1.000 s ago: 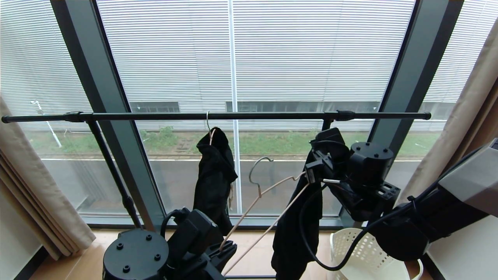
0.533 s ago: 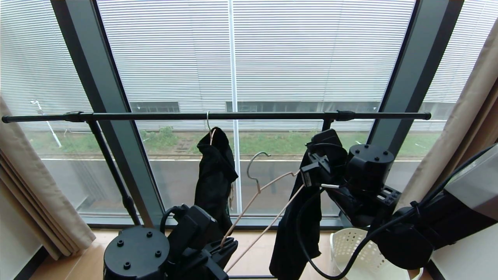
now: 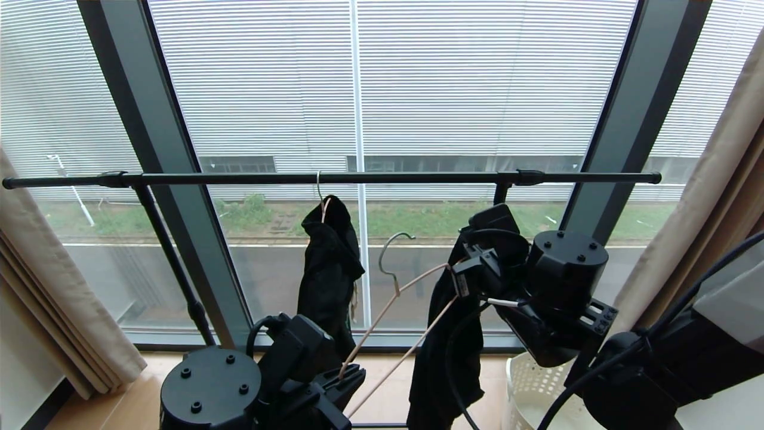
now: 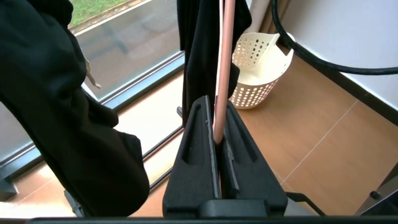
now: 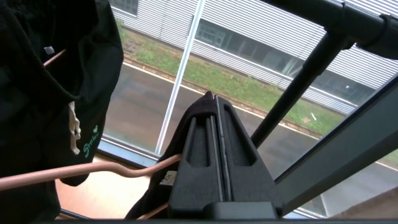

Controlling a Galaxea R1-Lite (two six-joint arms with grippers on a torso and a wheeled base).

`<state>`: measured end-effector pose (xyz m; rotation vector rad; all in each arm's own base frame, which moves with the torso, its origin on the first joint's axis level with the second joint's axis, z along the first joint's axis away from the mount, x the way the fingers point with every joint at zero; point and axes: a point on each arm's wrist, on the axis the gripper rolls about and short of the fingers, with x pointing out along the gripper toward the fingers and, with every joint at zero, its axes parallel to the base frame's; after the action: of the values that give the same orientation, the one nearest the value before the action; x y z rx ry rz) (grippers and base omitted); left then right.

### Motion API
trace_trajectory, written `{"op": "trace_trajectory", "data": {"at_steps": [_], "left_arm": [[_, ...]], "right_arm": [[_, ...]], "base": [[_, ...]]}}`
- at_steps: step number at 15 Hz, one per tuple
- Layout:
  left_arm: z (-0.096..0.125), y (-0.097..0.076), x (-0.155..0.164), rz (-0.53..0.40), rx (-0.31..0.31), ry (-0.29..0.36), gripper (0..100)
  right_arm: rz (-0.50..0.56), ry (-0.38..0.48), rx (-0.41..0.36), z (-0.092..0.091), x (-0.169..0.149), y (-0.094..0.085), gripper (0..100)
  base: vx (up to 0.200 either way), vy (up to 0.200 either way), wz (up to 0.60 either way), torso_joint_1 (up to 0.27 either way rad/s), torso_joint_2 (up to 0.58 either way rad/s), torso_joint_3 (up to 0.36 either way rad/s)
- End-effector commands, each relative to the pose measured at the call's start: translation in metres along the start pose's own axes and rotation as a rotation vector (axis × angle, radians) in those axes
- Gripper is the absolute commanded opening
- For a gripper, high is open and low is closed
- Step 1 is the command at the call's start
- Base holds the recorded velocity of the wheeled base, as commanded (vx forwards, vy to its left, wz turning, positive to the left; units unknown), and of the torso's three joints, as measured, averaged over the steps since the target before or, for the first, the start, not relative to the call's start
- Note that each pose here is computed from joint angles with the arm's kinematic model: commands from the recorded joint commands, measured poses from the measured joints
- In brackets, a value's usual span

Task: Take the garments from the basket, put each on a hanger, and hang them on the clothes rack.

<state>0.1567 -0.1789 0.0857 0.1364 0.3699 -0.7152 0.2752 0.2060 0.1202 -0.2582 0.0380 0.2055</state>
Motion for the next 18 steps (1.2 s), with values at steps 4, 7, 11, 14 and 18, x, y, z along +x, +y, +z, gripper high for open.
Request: {"op": "trace_trajectory", "data": {"at_steps": [4, 7, 11, 14, 18], "left_arm": [[0.0, 0.003, 0.001, 0.021, -0.013, -0.002, 0], [0.005, 0.006, 0.003, 0.07, -0.022, -0.022, 0], [0.007, 0.01, 0.006, 0.104, -0.028, -0.031, 0], [0.007, 0.012, 0.013, 0.154, -0.032, -0.024, 0], [0.006, 0.013, 0.016, 0.171, -0.033, -0.02, 0]], "right_arm": [[0.011, -0.042, 0.016, 0.017, -0.016, -0.002, 0], [-0.004, -0.049, 0.018, 0.02, -0.016, -0.007, 0], [0.0, -0.045, 0.002, 0.02, -0.02, -0.008, 0], [0.031, -0.042, -0.005, 0.019, -0.03, 0.006, 0], [0.108, -0.05, -0.015, 0.021, -0.047, 0.029, 0]], "base": [[0.0, 0.0, 0.0, 0.0, 0.0, 0.0], [0.0, 0.0, 0.0, 0.0, 0.0, 0.0], [0.0, 0.0, 0.0, 0.0, 0.0, 0.0], [0.0, 0.0, 0.0, 0.0, 0.0, 0.0], [0.0, 0.0, 0.0, 0.0, 0.0, 0.0]]}}
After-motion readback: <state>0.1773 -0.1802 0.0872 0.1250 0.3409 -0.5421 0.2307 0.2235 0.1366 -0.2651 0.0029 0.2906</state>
